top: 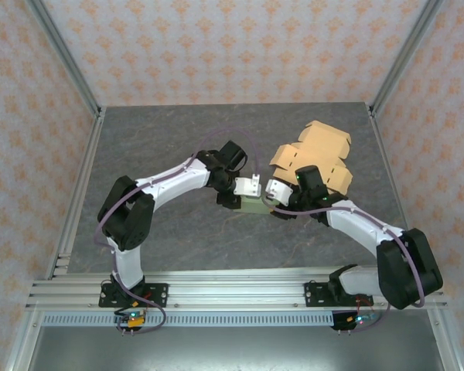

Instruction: Fold the paper box

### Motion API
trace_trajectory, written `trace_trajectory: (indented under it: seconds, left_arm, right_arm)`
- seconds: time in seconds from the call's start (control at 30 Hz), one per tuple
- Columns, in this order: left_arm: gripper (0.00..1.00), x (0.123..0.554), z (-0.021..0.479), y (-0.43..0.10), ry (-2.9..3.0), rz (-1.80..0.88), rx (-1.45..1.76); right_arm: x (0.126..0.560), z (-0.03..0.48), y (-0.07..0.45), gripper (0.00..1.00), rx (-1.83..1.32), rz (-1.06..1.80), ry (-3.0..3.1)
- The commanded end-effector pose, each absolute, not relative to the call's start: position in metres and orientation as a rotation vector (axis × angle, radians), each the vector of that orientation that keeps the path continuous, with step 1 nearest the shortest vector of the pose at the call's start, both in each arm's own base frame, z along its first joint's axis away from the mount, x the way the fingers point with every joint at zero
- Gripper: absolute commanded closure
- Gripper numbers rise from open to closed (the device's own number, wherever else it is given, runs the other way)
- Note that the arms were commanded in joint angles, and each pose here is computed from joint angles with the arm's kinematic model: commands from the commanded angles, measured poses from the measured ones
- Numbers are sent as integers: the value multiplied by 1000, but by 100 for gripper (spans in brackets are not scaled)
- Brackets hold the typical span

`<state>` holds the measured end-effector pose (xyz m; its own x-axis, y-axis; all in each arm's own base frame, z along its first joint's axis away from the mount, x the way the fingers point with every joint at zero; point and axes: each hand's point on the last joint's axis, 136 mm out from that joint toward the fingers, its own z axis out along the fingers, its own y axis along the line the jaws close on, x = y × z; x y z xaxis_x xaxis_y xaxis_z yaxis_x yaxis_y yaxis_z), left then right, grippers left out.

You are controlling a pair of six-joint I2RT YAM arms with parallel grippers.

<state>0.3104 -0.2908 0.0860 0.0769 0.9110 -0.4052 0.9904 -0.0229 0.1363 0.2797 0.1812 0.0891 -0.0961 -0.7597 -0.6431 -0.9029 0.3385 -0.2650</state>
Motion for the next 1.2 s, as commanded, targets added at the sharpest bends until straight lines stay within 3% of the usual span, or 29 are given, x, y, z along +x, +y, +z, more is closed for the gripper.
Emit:
trace_trajectory:
  seconds: [0.0,0.23,0.7,1.03,1.17]
  left_arm:
    - [58,305,89,-287,1856,-262,1999]
    - [53,316,113,-289,1857,-279,1820]
    - [47,313,219,-249,1880,-387,989]
    - [36,332,220,-233,1888,-384,706]
    - [38,351,216,-234,1956,-412,541]
  right_arm:
    - [286,99,190,53,-1450,293,1838]
    - [287,92,193,59,-1416,329,1868]
    - [301,101,196,61,-1243,388,1967]
    - [297,100,192,60,-1232,396,2025]
    - [298,96,190,60,-1234,389,2075]
